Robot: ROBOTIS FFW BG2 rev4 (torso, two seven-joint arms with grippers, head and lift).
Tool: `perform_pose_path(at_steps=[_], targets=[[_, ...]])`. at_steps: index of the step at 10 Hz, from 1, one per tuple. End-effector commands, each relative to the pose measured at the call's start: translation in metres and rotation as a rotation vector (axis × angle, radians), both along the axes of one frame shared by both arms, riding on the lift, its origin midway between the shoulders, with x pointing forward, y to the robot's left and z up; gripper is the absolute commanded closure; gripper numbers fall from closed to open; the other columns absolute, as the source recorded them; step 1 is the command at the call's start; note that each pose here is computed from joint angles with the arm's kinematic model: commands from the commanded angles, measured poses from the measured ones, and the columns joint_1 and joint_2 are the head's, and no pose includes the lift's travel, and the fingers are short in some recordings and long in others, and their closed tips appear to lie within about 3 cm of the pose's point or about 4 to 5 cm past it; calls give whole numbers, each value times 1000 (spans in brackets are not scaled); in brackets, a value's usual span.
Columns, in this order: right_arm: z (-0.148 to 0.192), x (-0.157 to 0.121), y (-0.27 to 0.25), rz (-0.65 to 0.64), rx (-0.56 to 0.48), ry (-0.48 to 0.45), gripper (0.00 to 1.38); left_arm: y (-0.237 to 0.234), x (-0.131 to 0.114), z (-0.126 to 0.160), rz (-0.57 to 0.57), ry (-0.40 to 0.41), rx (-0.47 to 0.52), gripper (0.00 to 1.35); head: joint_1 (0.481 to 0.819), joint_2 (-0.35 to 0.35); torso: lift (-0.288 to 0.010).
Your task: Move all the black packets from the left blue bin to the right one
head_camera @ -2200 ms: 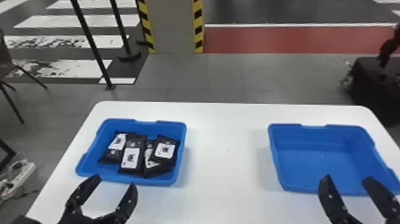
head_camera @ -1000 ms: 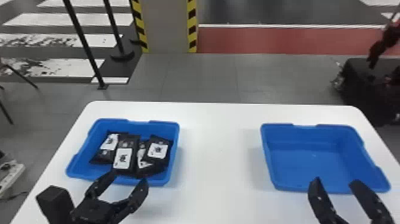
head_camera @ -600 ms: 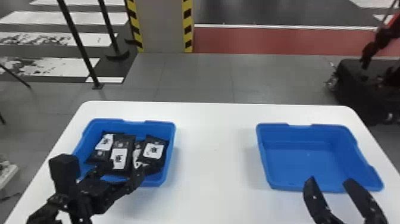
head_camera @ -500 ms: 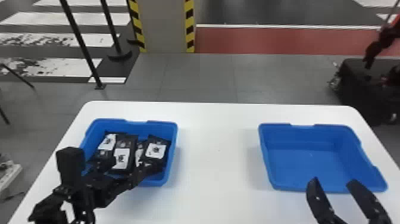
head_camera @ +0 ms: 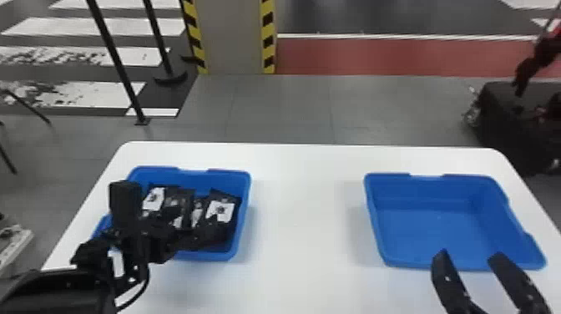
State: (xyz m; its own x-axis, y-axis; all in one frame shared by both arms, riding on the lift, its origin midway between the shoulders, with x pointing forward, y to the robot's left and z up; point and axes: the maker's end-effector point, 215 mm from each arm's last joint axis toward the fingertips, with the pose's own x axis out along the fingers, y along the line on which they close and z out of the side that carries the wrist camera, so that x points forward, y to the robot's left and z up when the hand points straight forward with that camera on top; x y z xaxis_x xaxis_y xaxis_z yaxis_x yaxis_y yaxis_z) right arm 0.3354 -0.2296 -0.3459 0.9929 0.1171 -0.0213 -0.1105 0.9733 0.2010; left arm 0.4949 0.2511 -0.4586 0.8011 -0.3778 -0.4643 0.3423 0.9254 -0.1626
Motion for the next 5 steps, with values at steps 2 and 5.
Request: perform_pose_path(at_steps=[2, 5], targets=[[0, 0, 0, 0, 1, -1, 294, -9, 11, -14, -41, 40, -20, 180, 695, 25, -110], [-1, 1, 0, -1, 4, 1, 294, -25, 16, -35, -112, 119, -70, 645, 695, 4, -110]])
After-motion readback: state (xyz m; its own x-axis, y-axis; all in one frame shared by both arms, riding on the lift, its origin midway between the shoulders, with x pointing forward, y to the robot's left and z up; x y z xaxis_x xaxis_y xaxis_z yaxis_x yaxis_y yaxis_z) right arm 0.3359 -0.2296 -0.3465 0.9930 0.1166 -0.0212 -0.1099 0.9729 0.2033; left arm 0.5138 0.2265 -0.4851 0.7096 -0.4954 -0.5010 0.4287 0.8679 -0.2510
